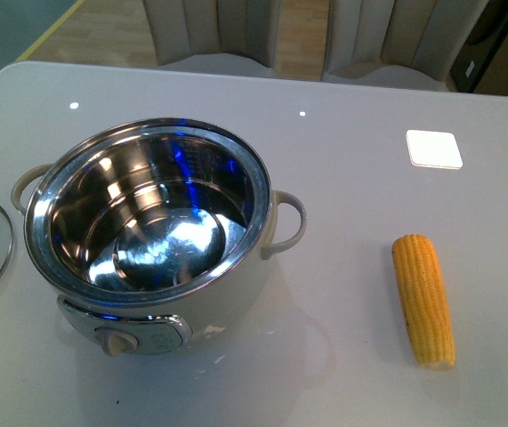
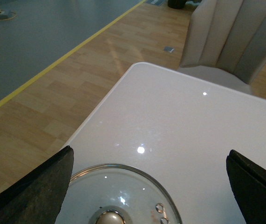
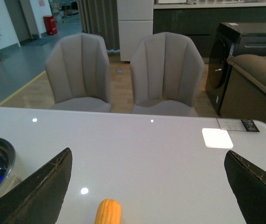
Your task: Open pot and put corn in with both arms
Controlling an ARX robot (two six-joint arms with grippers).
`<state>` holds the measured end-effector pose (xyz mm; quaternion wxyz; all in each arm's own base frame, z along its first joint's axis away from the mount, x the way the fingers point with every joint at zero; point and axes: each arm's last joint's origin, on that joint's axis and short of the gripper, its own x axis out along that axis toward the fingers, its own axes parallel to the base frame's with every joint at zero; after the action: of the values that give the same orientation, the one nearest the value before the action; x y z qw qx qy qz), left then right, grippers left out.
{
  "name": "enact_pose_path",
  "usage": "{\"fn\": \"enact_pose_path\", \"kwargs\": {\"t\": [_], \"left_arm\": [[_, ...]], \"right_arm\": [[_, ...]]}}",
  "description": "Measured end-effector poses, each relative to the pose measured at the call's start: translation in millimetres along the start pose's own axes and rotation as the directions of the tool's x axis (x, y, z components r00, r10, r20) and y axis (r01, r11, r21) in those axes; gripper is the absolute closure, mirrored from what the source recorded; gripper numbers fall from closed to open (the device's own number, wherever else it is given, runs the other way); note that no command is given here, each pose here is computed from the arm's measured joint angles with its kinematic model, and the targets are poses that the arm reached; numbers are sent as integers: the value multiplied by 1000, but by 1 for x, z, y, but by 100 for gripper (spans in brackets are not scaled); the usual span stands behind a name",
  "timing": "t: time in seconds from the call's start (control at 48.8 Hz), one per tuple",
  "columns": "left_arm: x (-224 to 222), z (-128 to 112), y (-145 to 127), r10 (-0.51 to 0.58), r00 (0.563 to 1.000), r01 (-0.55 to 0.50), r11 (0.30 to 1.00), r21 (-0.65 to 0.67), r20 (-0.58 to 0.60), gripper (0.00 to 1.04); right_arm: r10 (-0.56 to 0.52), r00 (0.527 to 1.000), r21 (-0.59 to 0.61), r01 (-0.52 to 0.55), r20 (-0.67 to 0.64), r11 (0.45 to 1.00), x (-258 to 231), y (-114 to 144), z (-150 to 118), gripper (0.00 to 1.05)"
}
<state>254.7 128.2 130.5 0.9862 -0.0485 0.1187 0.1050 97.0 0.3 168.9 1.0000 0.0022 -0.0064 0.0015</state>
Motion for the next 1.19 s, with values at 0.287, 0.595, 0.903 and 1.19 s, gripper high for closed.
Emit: {"fn": "enact_pose_path", "kwargs": {"t": [0.287,0.595,0.903,1.19], "left_arm": [[-51,41,-10,-35,997,36,999,-12,64,7],[-60,37,-19,-162,971,154,986,62,176,22],[-101,14,-63,-210,955,192,976,103,211,76],[-124,-4,-81,-210,955,192,976,106,209,101]], "right_arm": [[0,1000,0,0,0,1000,0,0,0,9],[-2,1000,0,2,0,1000,0,0,0,9],[-2,1000,0,2,0,1000,0,0,0,9],[-1,1000,0,1,0,1000,0,0,0,9]]}}
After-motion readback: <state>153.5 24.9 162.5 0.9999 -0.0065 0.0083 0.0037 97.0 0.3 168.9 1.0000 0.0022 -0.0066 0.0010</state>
